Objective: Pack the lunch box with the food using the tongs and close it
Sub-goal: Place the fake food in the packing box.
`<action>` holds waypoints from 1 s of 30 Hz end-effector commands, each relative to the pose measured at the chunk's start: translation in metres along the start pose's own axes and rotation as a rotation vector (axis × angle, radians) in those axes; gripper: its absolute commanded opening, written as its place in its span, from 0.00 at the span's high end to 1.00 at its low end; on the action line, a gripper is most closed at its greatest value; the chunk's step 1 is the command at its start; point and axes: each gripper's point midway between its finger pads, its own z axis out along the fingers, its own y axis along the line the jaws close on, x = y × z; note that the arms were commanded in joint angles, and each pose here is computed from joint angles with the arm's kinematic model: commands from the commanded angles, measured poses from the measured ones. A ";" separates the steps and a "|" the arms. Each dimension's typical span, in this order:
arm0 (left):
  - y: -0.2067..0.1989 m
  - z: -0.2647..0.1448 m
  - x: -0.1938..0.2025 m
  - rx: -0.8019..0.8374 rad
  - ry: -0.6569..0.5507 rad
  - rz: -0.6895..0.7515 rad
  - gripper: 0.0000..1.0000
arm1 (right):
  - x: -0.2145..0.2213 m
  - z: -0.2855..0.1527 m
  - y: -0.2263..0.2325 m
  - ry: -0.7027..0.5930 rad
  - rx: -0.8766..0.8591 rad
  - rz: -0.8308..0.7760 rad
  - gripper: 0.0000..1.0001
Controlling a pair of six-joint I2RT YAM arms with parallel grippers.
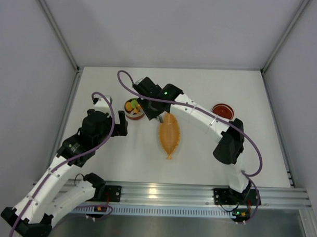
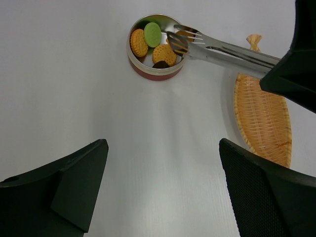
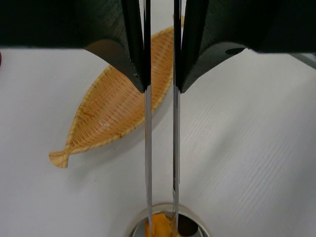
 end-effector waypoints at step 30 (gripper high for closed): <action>0.002 0.004 0.000 -0.013 -0.004 -0.003 0.01 | -0.053 0.005 -0.001 -0.172 -0.049 0.058 0.64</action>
